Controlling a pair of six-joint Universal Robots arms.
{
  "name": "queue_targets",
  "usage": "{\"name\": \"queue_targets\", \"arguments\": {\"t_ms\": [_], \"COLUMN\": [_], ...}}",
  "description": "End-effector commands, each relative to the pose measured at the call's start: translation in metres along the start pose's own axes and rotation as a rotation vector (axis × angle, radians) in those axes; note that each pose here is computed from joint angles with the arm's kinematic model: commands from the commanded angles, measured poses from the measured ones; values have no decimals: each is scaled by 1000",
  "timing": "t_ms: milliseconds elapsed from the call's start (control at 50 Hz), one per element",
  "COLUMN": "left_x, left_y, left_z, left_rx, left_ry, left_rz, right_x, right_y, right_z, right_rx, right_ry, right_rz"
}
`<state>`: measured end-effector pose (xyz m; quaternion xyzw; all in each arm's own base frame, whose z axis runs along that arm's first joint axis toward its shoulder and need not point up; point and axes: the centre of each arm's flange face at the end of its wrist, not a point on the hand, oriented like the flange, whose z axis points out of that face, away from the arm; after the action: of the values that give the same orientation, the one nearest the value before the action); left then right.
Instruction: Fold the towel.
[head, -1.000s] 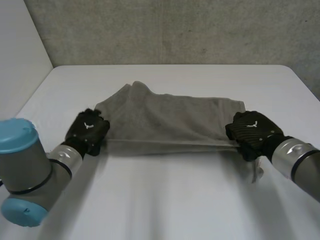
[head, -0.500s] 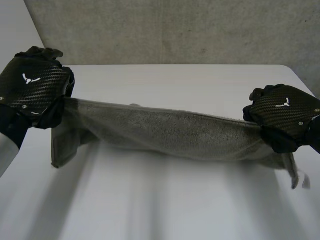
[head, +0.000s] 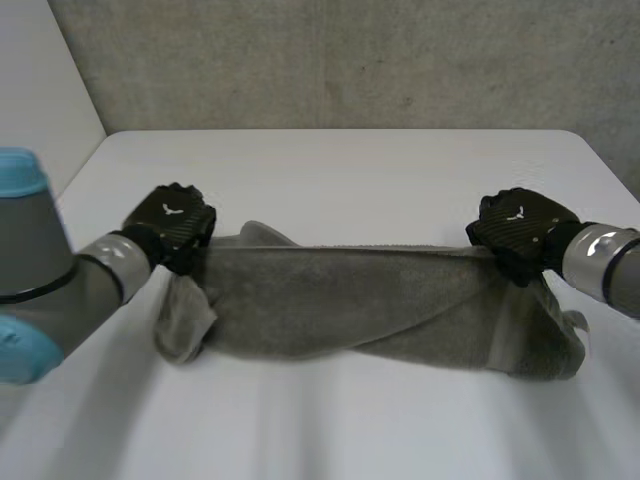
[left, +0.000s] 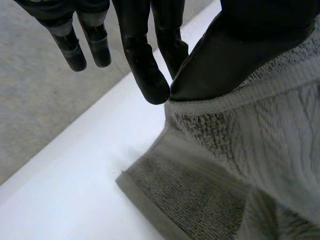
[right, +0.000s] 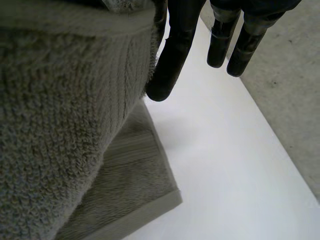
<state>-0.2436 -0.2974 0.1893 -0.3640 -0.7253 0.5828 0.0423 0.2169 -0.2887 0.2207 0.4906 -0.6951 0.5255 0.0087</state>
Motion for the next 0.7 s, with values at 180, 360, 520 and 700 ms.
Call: {"name": "queue_targets", "arguments": {"t_ms": [180, 360, 520, 700], "left_x": [5, -2, -5, 4], "left_y": [19, 15, 9, 27], "left_z": [62, 82, 92, 108], "left_rx": [27, 144, 205, 184], "left_ry": [8, -60, -86, -66], "left_rz": [120, 151, 171, 169], "right_x": [-8, -8, 8, -11], "right_y": [24, 33, 30, 44], "right_z": [55, 78, 87, 106], "right_rx": [61, 114, 139, 108], "right_ry": [75, 135, 234, 186], "right_rz": [-47, -61, -35, -34]}}
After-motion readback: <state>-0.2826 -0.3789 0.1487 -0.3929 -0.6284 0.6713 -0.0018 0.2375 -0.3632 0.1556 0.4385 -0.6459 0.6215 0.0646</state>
